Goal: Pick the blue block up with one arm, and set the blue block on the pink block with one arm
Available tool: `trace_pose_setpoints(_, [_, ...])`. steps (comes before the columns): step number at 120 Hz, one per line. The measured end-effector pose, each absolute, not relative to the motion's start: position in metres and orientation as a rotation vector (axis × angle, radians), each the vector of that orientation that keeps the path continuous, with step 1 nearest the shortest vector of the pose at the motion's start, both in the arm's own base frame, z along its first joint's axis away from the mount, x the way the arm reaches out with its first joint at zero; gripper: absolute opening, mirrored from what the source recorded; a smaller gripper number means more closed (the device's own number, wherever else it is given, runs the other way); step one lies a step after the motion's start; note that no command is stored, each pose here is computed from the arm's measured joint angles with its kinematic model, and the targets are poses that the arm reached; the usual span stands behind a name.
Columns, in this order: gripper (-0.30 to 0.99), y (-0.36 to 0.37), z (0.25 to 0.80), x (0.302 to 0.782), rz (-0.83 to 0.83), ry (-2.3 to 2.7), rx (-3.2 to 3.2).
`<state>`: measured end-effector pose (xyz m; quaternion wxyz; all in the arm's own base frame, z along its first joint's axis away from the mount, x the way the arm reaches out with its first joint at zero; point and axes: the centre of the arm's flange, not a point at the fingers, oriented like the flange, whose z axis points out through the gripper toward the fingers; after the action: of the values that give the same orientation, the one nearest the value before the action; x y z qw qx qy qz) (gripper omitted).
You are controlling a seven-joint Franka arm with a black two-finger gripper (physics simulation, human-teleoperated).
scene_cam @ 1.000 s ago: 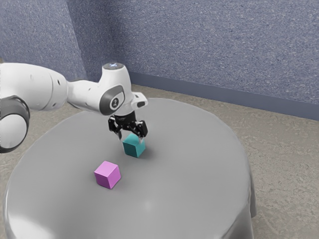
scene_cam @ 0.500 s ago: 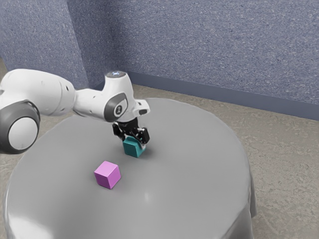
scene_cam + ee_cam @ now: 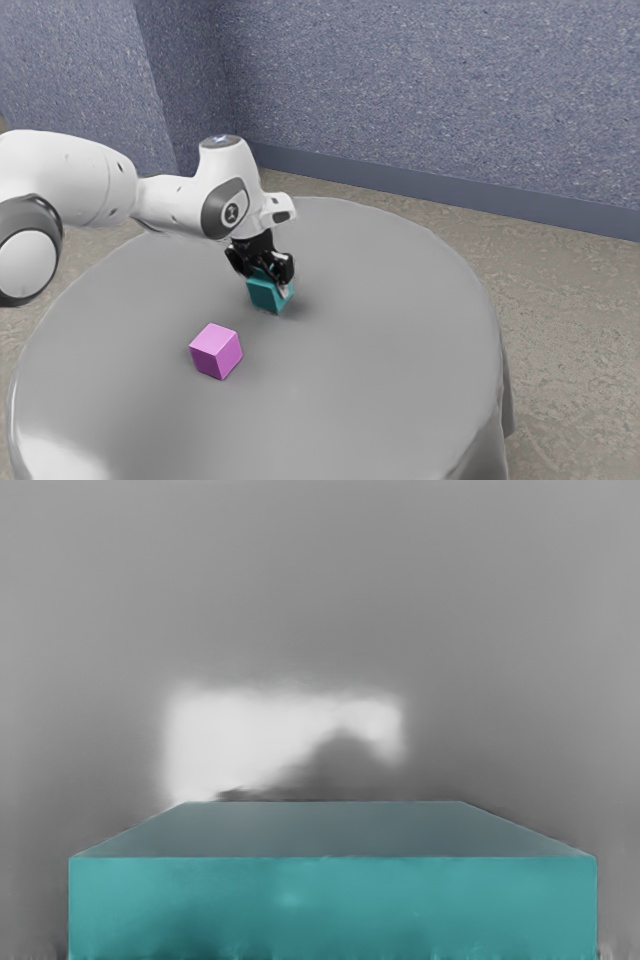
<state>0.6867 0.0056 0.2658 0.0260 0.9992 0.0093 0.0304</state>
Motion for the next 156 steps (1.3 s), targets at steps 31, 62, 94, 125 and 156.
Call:
trace_pose_setpoints(31, [0.33, -0.001, 0.346, 0.594, 0.115, 0.057, 3.093])
trace_pose_setpoints(62, [0.33, 0.003, 0.361, 0.547, 0.099, 0.134, 3.09])
trace_pose_setpoints(94, [0.33, -0.007, 0.359, 0.504, 0.056, 0.169, 3.09])
trace_pose_setpoints(125, [0.33, 0.001, 0.346, 0.501, 0.015, 0.228, 3.094])
trace_pose_setpoints(156, [0.33, 0.003, 0.342, 0.511, 0.012, 0.145, 3.133])
